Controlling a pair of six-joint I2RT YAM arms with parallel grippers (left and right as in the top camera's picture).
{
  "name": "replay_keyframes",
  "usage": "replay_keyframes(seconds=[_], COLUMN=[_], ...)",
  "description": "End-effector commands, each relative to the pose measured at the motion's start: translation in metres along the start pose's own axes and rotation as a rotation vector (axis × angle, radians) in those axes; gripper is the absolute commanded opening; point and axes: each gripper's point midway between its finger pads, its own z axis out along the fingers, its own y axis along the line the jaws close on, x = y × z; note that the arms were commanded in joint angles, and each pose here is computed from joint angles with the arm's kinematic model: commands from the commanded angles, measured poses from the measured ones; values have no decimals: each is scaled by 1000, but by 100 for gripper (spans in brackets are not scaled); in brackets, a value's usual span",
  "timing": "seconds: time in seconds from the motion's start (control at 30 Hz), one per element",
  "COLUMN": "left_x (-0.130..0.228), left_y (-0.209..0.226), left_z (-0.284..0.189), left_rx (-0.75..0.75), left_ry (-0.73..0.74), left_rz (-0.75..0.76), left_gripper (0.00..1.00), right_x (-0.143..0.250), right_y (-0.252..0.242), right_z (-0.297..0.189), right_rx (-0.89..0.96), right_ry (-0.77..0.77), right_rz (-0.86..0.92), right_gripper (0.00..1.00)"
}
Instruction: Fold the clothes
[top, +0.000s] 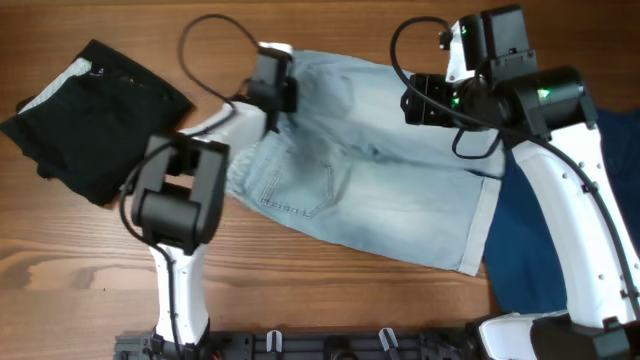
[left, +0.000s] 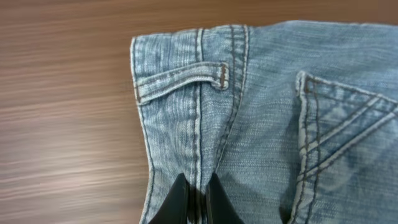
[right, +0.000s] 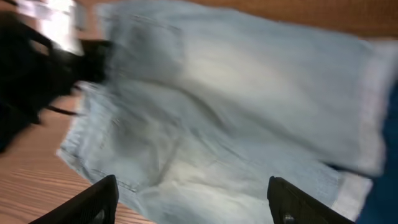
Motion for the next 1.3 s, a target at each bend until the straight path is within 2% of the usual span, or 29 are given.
replay_keyframes(seconds=[0.0,0.1,0.13,0.2,0.27,0.33,0.4,0.43,0.47,0.5,0.57,0.6,0.7,0.87,0.9,0.93,0.97,1.07,1.1,1.13,1.2,1.27], left_x=[19,8,2,-20,-44,-68,-85,-92,-97,-101,-103,-102,-92,-58,-49,-39,-23,8,16,26,46,71], left_y=[132,154,156,152,145,139,138,137,136,136,134,133,130,126,125,125,125,131,136,143,156,164], left_z=[15,5,0,-16,-36,-59,-86,-101,-115,-131,-162,-176,-223,-263,-264,-265,-266,-270,-272,-274,-273,-268], left_rx=[-244,-198,-174,-98,-46,-20,-16,-14,-14,-13,-14,-15,-17,-26,-29,-33,-40,-62,-75,-89,-127,-150], left_ry=[100,130,129,94,40,-16,-57,-71,-78,-82,-78,-71,-38,78,116,158,226,357,393,434,494,557], left_rz=[-185,-243,-256,-276,-277,-272,-268,-268,-267,-267,-267,-267,-269,-274,-276,-279,-284,-307,-321,-343,-444,-492], left_gripper=[4,4,7,21,45,63,72,74,75,75,75,75,76,81,86,99,100,100,100,100,100,100], right_x=[18,28,31,39,47,60,71,74,75,76,83,88,100,105,106,107,107,74,57,50,44,47], right_y=[-26,-49,-56,-76,-82,-82,-89,-97,-103,-111,-127,-137,-175,-245,-257,-270,-277,-245,-226,-214,-194,-172], right_z=[40,63,71,92,109,128,146,156,164,174,189,192,202,197,194,190,187,176,165,156,146,145], right_rx=[122,201,217,247,226,188,215,246,267,277,297,316,346,368,372,374,335,-64,-198,-245,-266,-251], right_ry=[111,167,188,252,319,397,452,464,469,480,512,530,580,555,544,537,529,439,382,358,350,385], right_rz=[88,190,218,267,233,190,184,183,184,197,247,281,378,556,588,617,661,589,534,487,403,341], right_gripper=[77,79,79,77,70,64,64,62,50,45,20,13,4,4,4,4,4,4,11,22,43,57])
